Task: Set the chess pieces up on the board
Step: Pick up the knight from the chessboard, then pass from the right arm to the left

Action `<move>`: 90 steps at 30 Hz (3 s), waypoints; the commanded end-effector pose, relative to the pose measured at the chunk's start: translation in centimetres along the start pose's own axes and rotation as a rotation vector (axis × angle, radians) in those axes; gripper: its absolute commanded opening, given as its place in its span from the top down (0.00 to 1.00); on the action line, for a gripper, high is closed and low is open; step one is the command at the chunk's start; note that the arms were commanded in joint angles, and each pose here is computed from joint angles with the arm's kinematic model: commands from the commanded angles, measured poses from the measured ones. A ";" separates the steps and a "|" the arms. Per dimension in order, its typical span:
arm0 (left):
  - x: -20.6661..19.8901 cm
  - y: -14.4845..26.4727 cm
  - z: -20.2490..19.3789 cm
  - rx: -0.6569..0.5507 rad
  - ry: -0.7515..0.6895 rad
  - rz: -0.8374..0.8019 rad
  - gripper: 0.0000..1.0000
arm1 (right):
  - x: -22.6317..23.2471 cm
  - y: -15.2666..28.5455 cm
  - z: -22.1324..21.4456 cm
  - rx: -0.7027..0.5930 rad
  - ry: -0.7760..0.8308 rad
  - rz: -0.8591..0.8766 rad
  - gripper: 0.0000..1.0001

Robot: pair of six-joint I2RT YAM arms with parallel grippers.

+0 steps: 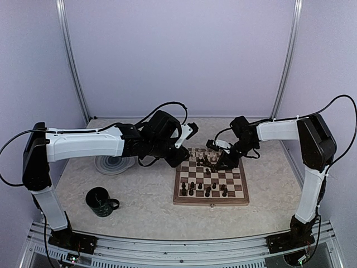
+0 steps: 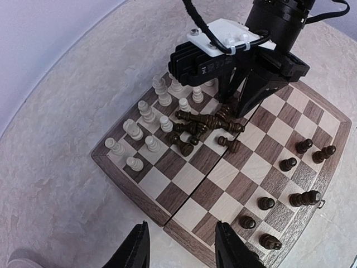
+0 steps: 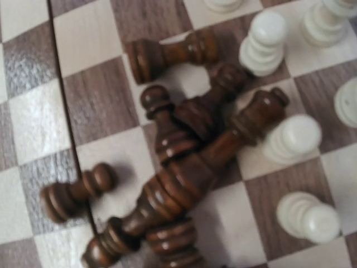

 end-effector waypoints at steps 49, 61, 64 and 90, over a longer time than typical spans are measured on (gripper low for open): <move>-5.9 -1.6 4.2 -0.210 0.589 -0.790 0.61 | 9.2 9.3 5.7 -0.258 0.220 0.121 0.90; -7.1 -2.8 3.2 -0.152 0.618 -0.836 0.64 | 9.6 9.1 6.9 -0.271 0.226 0.153 0.90; -7.2 -2.9 3.2 -0.147 0.620 -0.836 0.64 | 9.8 9.1 7.1 -0.272 0.230 0.164 0.90; -7.1 -3.9 2.6 -0.128 0.641 -0.816 0.76 | 10.1 8.7 7.3 -0.275 0.224 0.185 0.89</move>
Point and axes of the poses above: each gripper's point midway between its finger pads, its own y axis back along the fingers, its own x axis along the line the jaws close on, z = x × y, the point moved 2 cm from there along y, back along the fingers, and after that the axes turned 4 degrees about y, right-handed, at the moved point
